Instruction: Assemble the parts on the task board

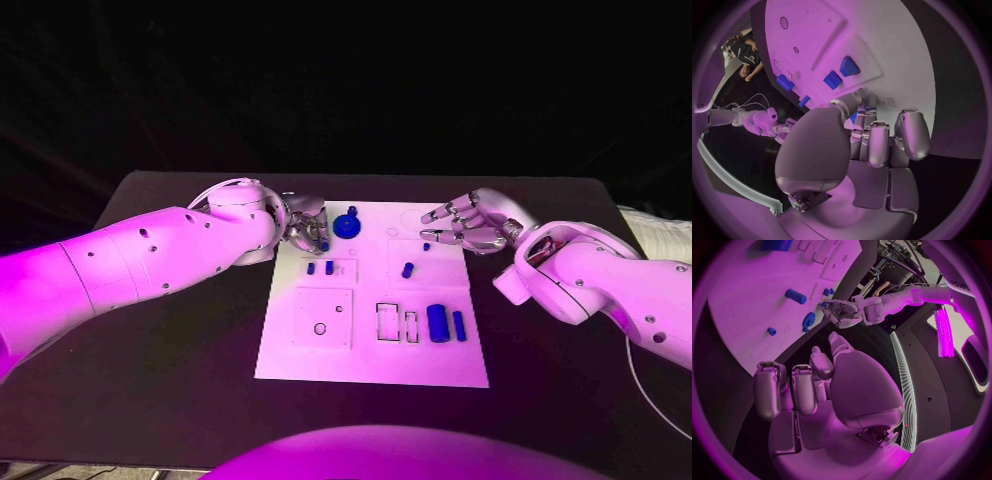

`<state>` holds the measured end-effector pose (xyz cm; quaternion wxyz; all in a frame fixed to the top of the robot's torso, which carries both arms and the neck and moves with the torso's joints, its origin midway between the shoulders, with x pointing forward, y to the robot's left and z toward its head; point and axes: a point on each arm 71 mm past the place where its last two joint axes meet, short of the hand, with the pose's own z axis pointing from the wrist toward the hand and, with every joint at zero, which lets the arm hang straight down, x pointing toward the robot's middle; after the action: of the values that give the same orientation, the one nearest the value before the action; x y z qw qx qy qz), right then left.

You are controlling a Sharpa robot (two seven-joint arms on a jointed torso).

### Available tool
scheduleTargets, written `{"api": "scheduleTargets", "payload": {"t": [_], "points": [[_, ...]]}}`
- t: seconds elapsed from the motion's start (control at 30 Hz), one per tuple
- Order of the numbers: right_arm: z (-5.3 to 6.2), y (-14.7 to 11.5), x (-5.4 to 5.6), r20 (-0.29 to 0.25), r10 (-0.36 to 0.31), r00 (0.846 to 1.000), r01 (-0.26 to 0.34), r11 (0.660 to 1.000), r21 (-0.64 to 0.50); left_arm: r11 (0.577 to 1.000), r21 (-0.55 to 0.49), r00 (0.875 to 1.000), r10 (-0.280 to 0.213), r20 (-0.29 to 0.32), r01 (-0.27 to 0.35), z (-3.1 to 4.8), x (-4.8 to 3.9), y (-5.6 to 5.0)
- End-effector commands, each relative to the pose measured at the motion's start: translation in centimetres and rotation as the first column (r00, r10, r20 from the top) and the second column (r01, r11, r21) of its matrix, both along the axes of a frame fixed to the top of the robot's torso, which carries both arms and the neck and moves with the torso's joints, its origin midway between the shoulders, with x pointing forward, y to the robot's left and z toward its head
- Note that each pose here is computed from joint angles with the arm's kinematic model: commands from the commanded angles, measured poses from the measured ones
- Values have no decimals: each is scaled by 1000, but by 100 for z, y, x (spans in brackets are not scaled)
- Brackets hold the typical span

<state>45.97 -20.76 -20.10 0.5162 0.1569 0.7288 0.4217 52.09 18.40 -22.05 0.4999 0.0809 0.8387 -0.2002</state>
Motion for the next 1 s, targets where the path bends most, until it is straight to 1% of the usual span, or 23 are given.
{"api": "scheduleTargets", "payload": {"t": [0.03,0.47,0.7,0.87,0.93,1.0], "points": [[-1,16,-10,0,16,1000,-16,1000,-1,1000,9,1000,-2,-8,2,-17,-4,-4],[-3,6,-5,1,12,1000,-12,1000,-1,1000,9,1000,19,3,-19,-19,22,59],[-7,-40,23,16,-3,1000,3,1000,1,999,-22,998,38,44,-37,17,38,151],[-3,-151,54,38,-27,999,27,1000,8,991,-105,995,83,60,-77,74,25,280],[-5,-199,67,45,-35,998,35,999,9,978,-177,991,121,48,-111,102,18,358],[-8,-237,79,49,-41,998,41,999,9,953,-264,987,162,23,-150,126,14,422]]}}
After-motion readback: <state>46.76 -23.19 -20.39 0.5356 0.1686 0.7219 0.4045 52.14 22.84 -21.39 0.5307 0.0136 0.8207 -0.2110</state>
